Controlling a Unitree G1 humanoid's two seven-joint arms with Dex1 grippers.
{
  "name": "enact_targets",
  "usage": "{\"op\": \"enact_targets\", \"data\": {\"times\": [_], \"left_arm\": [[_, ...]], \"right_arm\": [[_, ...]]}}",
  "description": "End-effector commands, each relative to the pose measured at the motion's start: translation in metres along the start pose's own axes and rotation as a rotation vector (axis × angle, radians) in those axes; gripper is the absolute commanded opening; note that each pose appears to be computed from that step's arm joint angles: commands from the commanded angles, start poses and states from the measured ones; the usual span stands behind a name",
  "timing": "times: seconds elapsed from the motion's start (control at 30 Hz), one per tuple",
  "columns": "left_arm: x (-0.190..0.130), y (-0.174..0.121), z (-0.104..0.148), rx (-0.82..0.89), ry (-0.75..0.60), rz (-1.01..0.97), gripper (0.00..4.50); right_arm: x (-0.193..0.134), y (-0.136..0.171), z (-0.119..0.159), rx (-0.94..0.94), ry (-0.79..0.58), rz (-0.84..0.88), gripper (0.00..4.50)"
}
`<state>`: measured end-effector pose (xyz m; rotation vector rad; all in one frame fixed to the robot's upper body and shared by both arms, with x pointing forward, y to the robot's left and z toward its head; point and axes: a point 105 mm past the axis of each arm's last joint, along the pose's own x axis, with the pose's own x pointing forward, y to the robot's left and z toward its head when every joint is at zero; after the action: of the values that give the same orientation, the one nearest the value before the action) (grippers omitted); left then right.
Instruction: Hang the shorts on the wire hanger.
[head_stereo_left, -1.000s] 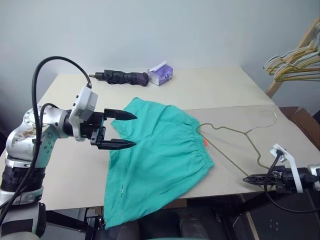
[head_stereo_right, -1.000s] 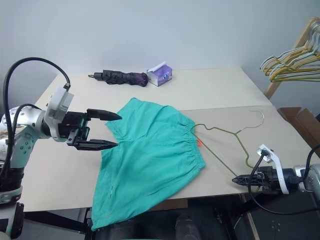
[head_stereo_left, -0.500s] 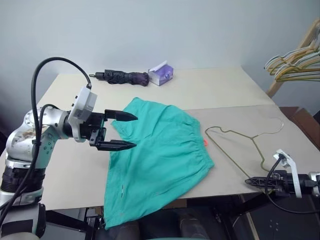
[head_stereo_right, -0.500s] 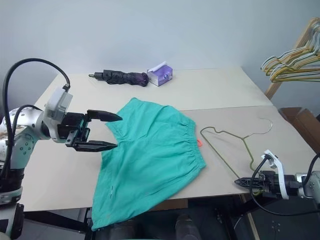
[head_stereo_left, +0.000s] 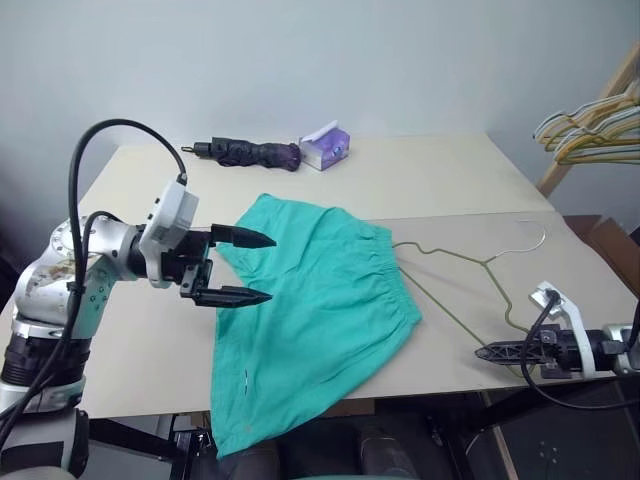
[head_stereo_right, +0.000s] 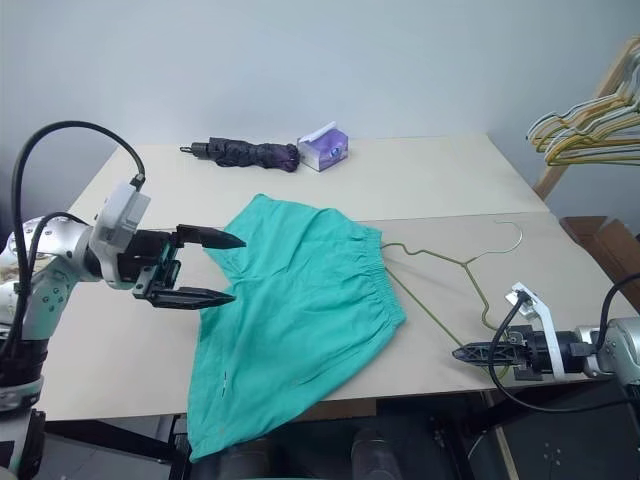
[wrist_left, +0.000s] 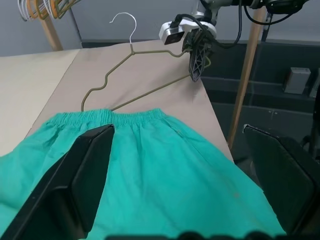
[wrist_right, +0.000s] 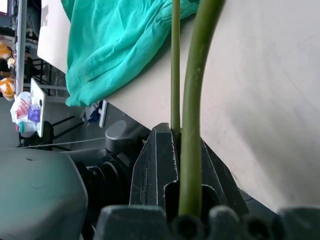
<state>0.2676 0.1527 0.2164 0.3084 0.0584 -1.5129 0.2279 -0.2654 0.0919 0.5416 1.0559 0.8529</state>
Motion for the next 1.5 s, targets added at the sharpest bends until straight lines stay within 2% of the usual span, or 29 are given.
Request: {"op": "enact_targets", "data": {"times": [0.03,0.17,0.3,0.43,0.67,0.9,1.2,1.43,1.5], "left_arm": [[-0.008,0.003,0.011,0.062,0.01,0.017,4.46],[-0.008,0.004,0.011,0.07,0.013,0.023,4.46],[-0.008,0.004,0.01,0.08,0.013,0.031,4.46],[-0.009,0.005,0.011,0.083,0.014,0.034,4.46],[-0.01,0.004,0.01,0.087,0.027,0.045,4.46],[-0.009,0.007,0.007,0.1,0.045,0.064,4.46],[-0.01,0.01,0.007,0.12,0.058,0.067,4.46],[-0.01,0.011,0.01,0.132,0.052,0.069,4.46],[-0.011,0.01,0.01,0.132,0.051,0.07,4.46]], "right_arm": [[-0.003,0.015,0.01,-0.056,-0.02,0.067,0.0],[-0.002,0.017,0.011,-0.074,-0.006,0.07,0.0],[0.004,0.0,0.021,-0.073,-0.051,-0.024,0.0],[0.016,0.003,0.023,-0.099,-0.024,0.0,0.0],[0.025,-0.006,0.034,-0.101,-0.053,-0.042,0.0],[0.031,-0.004,0.025,-0.163,0.102,-0.036,0.0],[0.048,-0.014,0.07,-0.226,0.041,-0.102,0.0],[0.052,-0.008,0.07,-0.279,0.137,-0.024,0.0],[0.053,-0.011,0.073,-0.28,0.147,-0.053,0.0]]}}
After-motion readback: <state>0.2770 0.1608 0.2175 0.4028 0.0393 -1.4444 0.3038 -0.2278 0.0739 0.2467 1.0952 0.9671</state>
